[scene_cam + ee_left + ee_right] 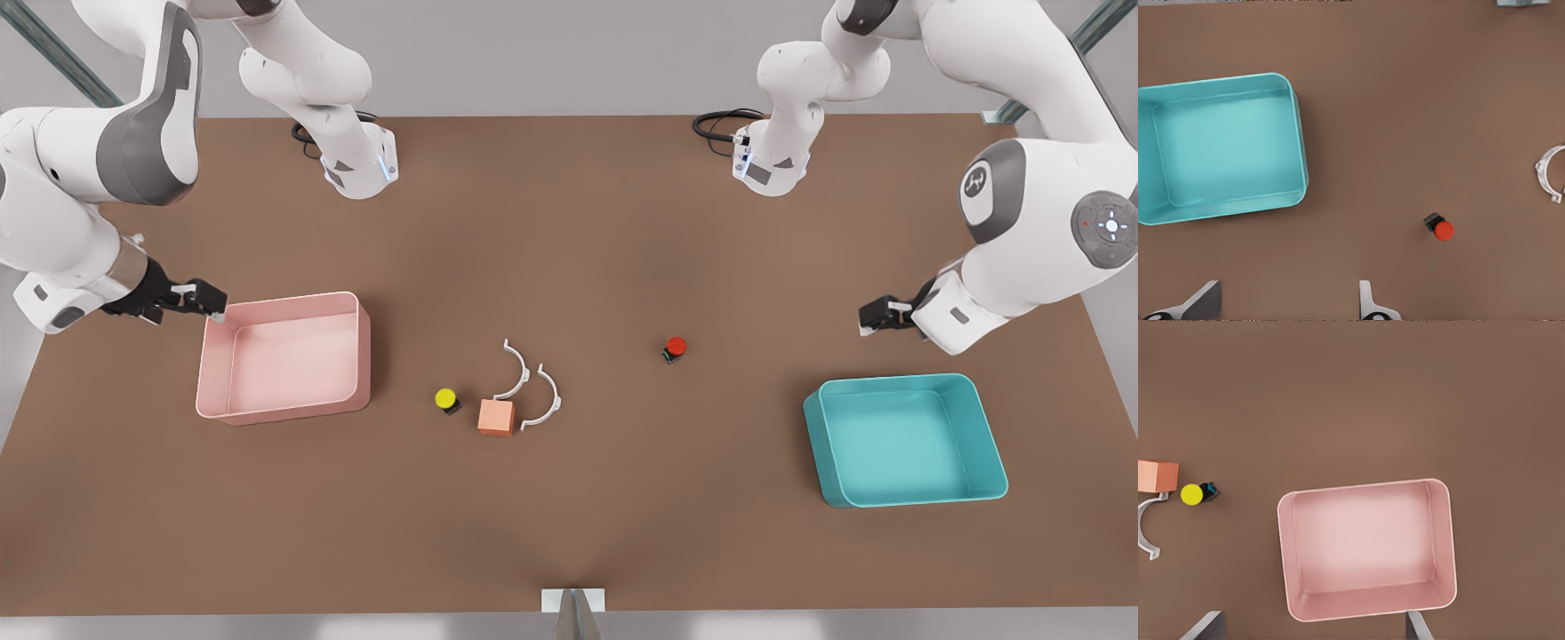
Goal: Place the red button in the blue storage box with the left arm, and place the yellow button in the pink storage box with the right arm
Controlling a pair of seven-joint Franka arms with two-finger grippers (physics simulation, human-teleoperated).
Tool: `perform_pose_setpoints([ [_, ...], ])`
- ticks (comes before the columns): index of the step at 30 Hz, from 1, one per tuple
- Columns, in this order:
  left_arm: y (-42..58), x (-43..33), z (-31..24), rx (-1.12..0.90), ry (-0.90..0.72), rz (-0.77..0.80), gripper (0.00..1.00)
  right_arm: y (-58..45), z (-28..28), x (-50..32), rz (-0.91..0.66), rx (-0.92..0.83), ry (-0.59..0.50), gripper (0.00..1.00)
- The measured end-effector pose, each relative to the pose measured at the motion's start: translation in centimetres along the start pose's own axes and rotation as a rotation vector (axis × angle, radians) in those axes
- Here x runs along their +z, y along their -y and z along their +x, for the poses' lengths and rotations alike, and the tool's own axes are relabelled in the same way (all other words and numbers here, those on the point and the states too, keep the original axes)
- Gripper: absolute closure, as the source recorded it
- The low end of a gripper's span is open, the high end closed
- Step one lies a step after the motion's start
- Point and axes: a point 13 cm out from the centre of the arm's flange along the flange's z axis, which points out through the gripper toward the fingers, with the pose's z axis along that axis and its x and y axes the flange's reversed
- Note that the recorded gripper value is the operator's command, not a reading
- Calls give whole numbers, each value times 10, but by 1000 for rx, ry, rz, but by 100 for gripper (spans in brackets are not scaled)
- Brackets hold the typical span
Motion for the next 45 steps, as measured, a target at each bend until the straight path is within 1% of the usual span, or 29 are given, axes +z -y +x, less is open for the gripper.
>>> perform_pose_setpoints([
  [2, 7, 2, -1, 13, 1, -2, 0, 1, -1, 0, 0, -2, 4, 0],
  [5, 82, 32, 5, 125, -47, -13, 0, 2, -6, 12, -2, -5, -10, 0],
  [7, 135, 80, 28, 204, -115, -24, 0, -5, -13, 46, -8, -23, -55, 0],
  [9, 157, 140, 56, 254, -165, -35, 0, -38, -17, 94, -21, -84, -113, 0],
  [12, 174, 221, 79, 310, -173, -43, 0, -107, -8, 162, -44, -207, -170, 0],
  [15, 195, 291, 89, 372, -132, -48, 0, -165, 8, 233, -67, -310, -187, 0],
  [19, 218, 342, 78, 433, -29, -39, 0, -224, -9, 307, -86, -416, -121, 0],
  [24, 236, 363, 58, 479, 72, -25, 0, -263, -26, 364, -118, -467, -33, 0],
  [29, 235, 393, 53, 496, 87, -25, 0, -278, -52, 384, -127, -496, 70, 0],
  [32, 232, 409, 58, 505, 77, -28, 0, -286, -53, 396, -134, -510, 94, 0],
  [33, 232, 412, 58, 507, 76, -29, 2, -287, -51, 399, -135, -513, 96, 0],
  [35, 232, 416, 58, 512, 77, -29, 25, -288, -46, 401, -138, -518, 99, 0],
  [36, 231, 416, 58, 513, 79, -30, 32, -289, -45, 401, -139, -521, 102, 0],
  [38, 230, 418, 58, 514, 80, -30, 36, -288, -42, 405, -141, -520, 103, 0],
  [40, 230, 418, 59, 515, 80, -30, 48, -288, -40, 410, -143, -521, 99, 0],
  [41, 229, 419, 60, 516, 79, -30, 49, -287, -36, 414, -144, -522, 92, 0],
  [42, 229, 418, 60, 517, 80, -30, 53, -288, -33, 418, -145, -524, 86, 0],
  [45, 231, 410, 58, 517, 94, -30, 54, -290, -26, 429, -150, -527, 75, 0],
])
